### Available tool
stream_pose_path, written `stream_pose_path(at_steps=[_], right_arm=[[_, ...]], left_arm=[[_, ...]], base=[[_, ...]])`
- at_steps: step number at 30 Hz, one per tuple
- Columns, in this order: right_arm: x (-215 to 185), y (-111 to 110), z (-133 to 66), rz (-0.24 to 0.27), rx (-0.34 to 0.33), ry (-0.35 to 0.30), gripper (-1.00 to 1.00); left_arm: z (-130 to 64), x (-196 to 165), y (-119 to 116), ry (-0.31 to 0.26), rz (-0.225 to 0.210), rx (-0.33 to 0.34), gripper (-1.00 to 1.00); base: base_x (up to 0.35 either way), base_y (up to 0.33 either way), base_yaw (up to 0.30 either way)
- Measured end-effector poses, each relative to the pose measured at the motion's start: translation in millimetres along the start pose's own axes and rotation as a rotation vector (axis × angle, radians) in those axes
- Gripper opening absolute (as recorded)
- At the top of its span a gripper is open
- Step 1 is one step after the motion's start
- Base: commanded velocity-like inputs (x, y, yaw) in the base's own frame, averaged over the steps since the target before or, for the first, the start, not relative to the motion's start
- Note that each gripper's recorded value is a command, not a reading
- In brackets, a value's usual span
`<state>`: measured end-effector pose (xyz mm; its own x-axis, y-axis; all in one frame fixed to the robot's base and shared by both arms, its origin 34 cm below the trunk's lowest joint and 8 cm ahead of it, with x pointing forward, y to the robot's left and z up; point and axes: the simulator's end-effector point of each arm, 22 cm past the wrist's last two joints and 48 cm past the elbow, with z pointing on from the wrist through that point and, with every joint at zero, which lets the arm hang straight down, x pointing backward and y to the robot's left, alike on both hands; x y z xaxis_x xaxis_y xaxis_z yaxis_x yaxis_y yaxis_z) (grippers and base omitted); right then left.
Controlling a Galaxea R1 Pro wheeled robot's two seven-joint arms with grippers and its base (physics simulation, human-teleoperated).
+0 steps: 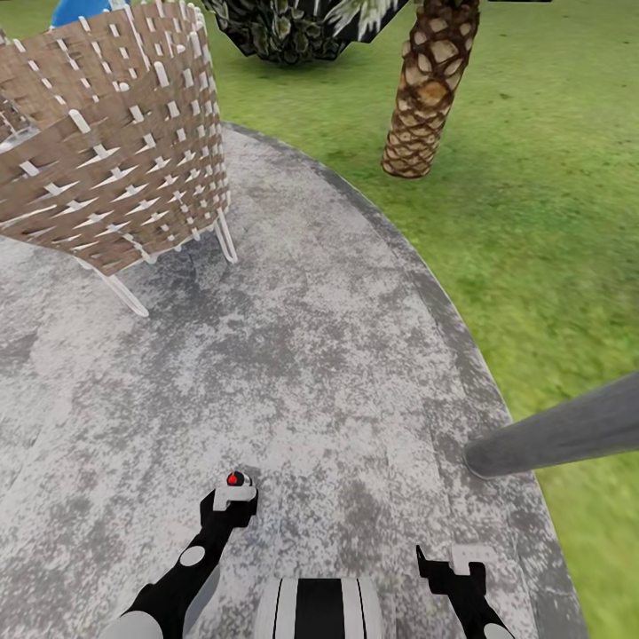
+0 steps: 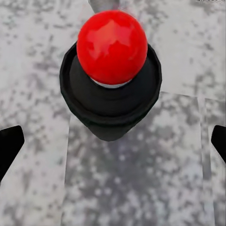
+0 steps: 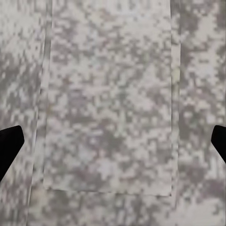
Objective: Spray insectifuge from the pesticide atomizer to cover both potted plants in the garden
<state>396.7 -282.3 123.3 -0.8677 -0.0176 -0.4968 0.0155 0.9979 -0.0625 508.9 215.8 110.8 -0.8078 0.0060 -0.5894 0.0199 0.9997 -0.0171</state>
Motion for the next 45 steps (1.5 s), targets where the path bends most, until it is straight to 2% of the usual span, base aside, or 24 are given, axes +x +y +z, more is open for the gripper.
stream_pose_path(at_steps=[45], right_arm=[[-7.2,-0.3,-1.3,0.001,0.0,-0.015,1.0]], left_arm=[[-2.0,-8.9,3.8,-0.017,0.0,-0.005,1.0]], base=[[0.013,0.0,0.0]])
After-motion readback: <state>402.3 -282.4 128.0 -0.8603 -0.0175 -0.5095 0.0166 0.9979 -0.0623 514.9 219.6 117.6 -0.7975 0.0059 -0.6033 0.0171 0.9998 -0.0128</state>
